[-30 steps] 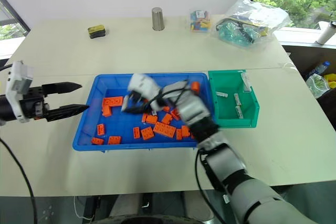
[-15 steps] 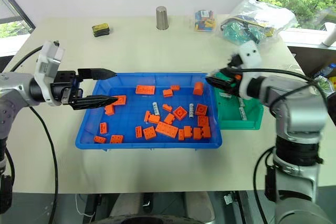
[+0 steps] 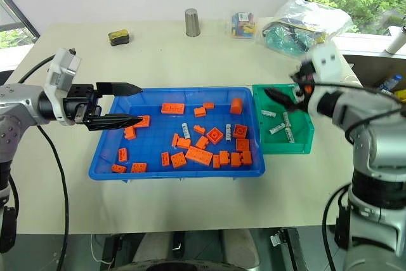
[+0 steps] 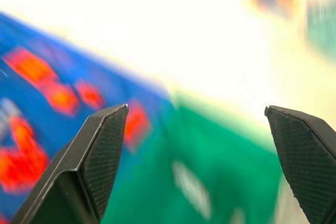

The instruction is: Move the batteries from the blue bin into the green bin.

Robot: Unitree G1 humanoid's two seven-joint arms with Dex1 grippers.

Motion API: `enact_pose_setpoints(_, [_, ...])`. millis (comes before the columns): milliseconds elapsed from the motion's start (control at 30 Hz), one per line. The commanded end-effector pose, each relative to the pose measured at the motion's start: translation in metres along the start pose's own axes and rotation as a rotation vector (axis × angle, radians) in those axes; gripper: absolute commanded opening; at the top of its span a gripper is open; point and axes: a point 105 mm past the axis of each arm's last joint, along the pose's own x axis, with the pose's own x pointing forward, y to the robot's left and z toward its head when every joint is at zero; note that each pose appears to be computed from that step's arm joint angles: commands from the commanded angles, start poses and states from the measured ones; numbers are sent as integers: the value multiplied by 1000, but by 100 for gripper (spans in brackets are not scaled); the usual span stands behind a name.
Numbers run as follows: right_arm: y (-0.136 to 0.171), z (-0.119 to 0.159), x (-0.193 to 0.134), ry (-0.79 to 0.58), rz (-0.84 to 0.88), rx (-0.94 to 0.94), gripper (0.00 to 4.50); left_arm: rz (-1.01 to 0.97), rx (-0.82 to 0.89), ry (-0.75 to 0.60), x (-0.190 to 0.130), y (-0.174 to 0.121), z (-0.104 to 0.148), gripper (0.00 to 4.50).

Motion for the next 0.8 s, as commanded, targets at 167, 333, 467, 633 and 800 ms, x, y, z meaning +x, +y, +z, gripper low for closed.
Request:
enact_pose_setpoints(167, [90,-14,57,40,337,-19,436,47,40,5,-9,3,7,450])
enact_pose_setpoints(333, [128,-42,101,118,391,-22,436,81,41,21,-13,7,3,450])
enact_pose_setpoints(467, [142,-55,124,153,380,-35,436,97,44,15,-14,7,4,450])
enact_pose_setpoints(633, [146,-74,129,203,386,-79,436,111,47,11,-16,5,5,450])
enact_pose_setpoints(800, [137,-84,128,228,367,-46,436,136,48,9,-19,4,4,450])
